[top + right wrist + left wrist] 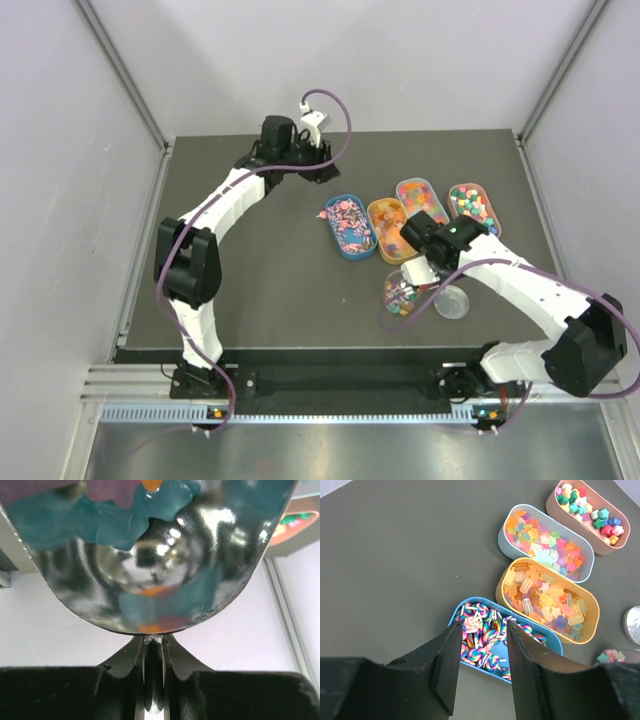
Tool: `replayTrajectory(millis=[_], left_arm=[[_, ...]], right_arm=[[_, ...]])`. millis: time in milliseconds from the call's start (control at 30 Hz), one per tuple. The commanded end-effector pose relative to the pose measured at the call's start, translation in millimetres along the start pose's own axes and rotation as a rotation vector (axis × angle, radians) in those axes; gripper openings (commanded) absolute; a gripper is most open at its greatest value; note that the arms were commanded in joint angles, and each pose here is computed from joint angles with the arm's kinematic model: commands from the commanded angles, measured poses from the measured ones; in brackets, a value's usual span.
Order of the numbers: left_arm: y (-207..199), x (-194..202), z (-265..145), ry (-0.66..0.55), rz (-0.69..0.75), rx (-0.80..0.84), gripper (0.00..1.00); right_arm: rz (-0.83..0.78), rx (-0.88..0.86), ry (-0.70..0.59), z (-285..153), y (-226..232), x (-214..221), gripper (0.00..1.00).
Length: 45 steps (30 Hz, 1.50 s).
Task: Pack the candies
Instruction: Place the fake candies in the packing bottle, then adjust the spatula.
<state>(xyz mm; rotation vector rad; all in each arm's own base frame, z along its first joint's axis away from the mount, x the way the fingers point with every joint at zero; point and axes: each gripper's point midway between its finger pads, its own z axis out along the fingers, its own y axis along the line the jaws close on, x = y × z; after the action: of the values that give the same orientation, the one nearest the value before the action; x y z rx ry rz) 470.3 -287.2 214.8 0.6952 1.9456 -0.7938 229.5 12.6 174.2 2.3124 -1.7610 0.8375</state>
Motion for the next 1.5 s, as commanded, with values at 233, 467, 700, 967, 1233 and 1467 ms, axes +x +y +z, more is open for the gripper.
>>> replayTrajectory(millis=[233,467,700,967,1233,1467], left_arm=[[-9,-21,-18,-0.053,0.024,0.005,0.46],[-7,-20,-16,-0.054,0.016,0.01,0.46],[-4,-21,-18,-0.057,0.012,0.005,0.46],[-15,-30,-16,-0.082,-0.013,0.059,0.46],[-116,-45,-13,-0.092,-0.094,0.435,0.46],[-186,-42,-8,-0.068,-0.11,0.591,0.5]], right_arm=[[-0.034,0.093,0.212,-43,-20,30,0.0],[-0.116,0.157,0.284,-52,-21,35,0.0],[-0.143,0.178,0.314,-53,-17,36,0.0],[0.106,0.166,0.198,-65,-37,54,0.0],[0.526,0.034,-0.039,-49,-40,45,0.0],[0.612,0.004,-0.109,-44,-51,26,0.0]])
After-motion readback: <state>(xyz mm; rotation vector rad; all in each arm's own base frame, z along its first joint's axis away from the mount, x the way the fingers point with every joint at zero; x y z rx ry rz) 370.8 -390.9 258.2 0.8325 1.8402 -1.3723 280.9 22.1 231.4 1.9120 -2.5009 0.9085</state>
